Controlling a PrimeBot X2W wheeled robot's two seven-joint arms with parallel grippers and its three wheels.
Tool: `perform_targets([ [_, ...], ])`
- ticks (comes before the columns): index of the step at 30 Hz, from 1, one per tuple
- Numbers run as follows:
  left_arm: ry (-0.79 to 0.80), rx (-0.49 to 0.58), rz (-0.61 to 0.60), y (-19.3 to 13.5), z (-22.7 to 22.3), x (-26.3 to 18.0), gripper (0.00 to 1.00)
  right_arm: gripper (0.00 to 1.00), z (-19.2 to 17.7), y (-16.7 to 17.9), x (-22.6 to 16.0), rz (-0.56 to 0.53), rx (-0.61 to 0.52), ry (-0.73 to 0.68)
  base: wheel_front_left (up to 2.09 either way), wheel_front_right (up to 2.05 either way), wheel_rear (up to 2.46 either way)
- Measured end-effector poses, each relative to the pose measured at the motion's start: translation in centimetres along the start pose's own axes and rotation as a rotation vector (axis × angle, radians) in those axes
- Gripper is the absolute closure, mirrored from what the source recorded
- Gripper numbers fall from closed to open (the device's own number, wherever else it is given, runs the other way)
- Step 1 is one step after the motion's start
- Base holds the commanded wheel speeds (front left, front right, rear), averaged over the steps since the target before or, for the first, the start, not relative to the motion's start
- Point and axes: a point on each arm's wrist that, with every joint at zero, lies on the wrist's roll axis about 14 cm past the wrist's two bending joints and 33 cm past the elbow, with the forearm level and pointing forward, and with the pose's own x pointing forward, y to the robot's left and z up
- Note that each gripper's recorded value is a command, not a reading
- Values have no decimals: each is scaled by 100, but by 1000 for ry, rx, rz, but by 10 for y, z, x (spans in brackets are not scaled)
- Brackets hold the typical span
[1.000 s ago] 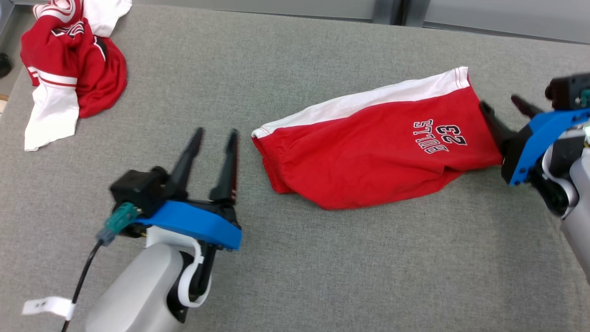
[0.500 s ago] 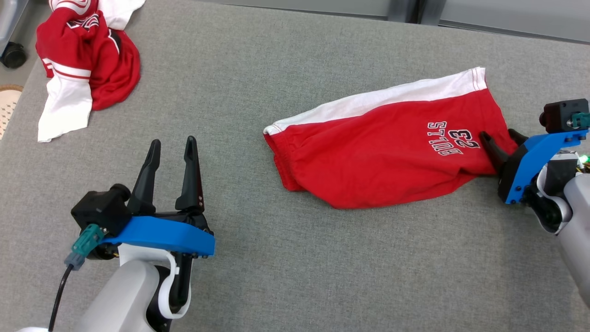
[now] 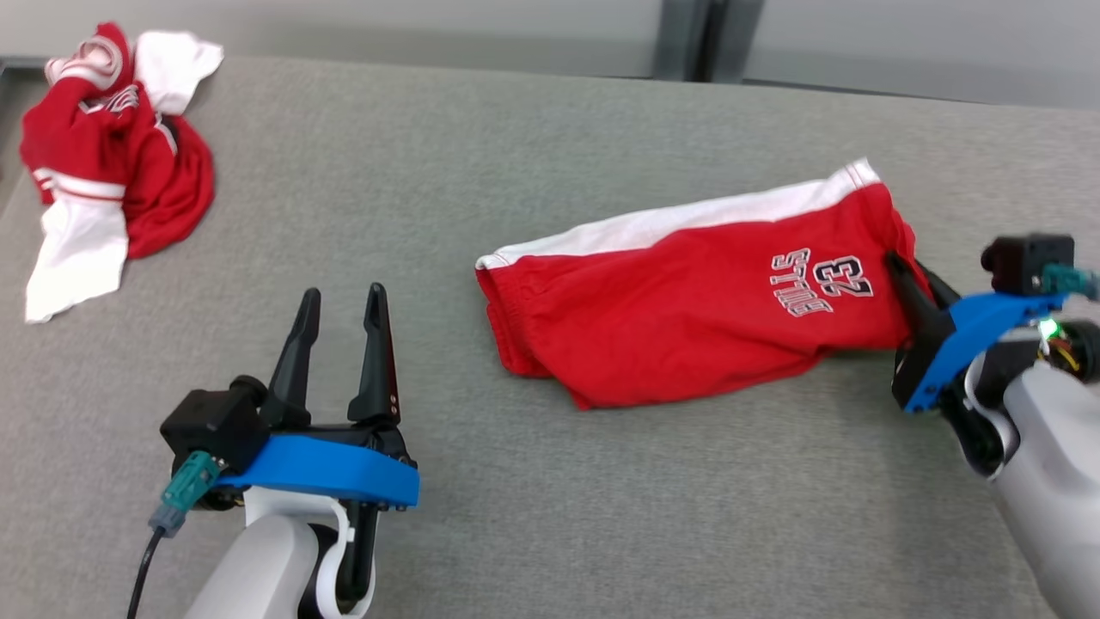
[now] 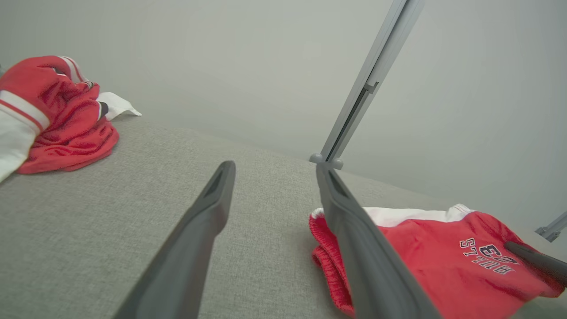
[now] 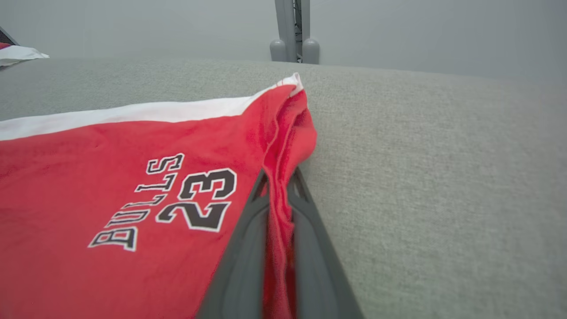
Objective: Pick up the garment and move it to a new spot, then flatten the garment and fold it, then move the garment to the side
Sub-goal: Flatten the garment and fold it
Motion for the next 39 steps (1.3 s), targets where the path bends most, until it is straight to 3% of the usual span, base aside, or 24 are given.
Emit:
perform_targets([
  [13,22,-46,-146,-57,-11,-10,0,100,-40,-50,-94,-227,216,-120,0,0,0],
  [20,36,-38,-152,-60,-15,-14,0,100,-34,-50,-100,-244,228,-162,0,0,0],
  [24,36,-45,-129,-54,-16,-16,0,100,0,-19,-79,-163,214,-240,0,0,0],
  [30,29,-58,-102,-48,-14,-21,0,100,49,68,-46,50,179,-297,0,0,0],
  [34,23,-62,-84,-42,-13,-24,0,100,55,113,-35,160,142,-259,0,0,0],
  [39,15,-64,-60,-34,-11,-27,0,100,36,144,-26,235,103,-163,0,0,0],
])
